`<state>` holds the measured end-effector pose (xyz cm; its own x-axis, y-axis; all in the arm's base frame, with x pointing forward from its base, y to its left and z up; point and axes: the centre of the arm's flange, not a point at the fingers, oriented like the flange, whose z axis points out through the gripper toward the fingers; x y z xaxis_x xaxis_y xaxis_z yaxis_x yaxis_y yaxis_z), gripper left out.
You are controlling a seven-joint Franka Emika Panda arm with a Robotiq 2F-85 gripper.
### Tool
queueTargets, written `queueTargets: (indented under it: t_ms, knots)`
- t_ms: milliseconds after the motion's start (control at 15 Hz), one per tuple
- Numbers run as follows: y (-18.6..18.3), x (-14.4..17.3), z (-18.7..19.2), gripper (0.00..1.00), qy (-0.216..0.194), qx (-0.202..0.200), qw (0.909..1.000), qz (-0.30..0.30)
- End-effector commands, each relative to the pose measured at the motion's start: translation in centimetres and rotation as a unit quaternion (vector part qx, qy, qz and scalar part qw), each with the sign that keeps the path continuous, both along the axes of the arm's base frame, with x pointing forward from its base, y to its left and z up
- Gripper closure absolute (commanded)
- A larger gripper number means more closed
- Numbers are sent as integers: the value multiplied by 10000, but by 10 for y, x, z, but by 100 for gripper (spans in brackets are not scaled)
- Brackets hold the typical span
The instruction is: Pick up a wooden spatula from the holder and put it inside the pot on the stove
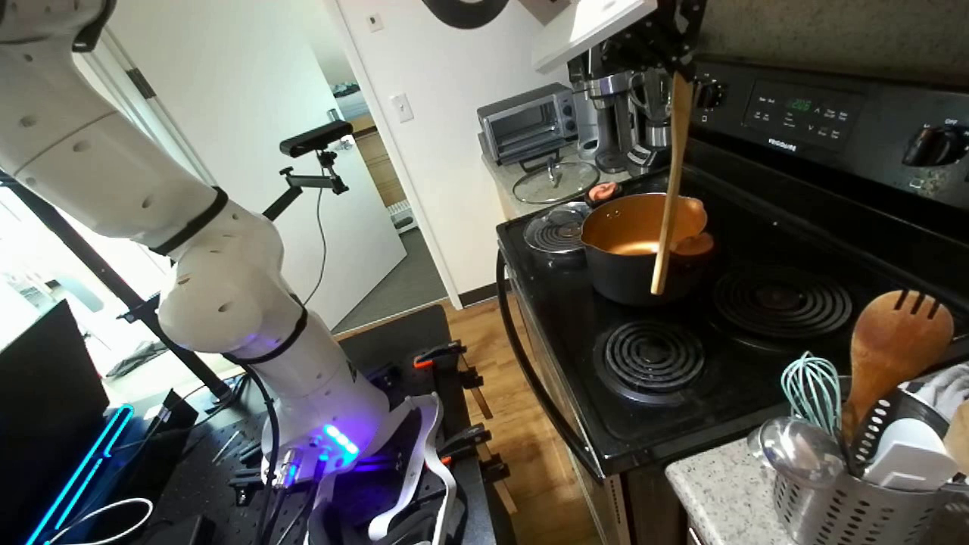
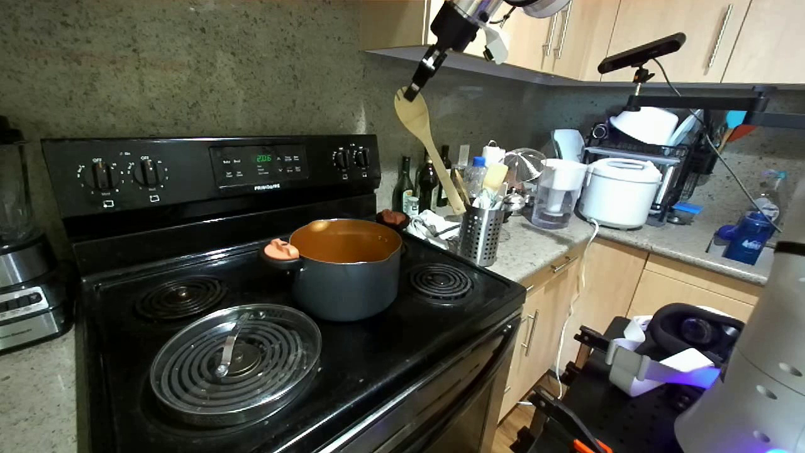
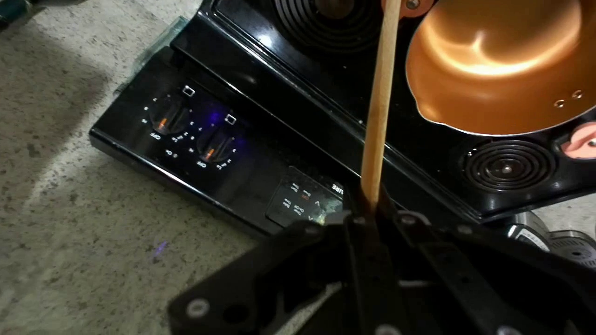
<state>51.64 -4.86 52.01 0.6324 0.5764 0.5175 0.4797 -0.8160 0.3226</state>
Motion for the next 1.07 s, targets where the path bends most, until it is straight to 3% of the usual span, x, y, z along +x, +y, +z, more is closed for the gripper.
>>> queueTargets:
  t_ms: [0, 467, 1000]
  knots:
    - [27, -11, -6, 98, -124, 43, 9987, 489]
    - [85, -20, -3, 98, -183, -63, 9915, 1288]
    - [100, -26, -6, 98, -289, -12, 9815, 1892]
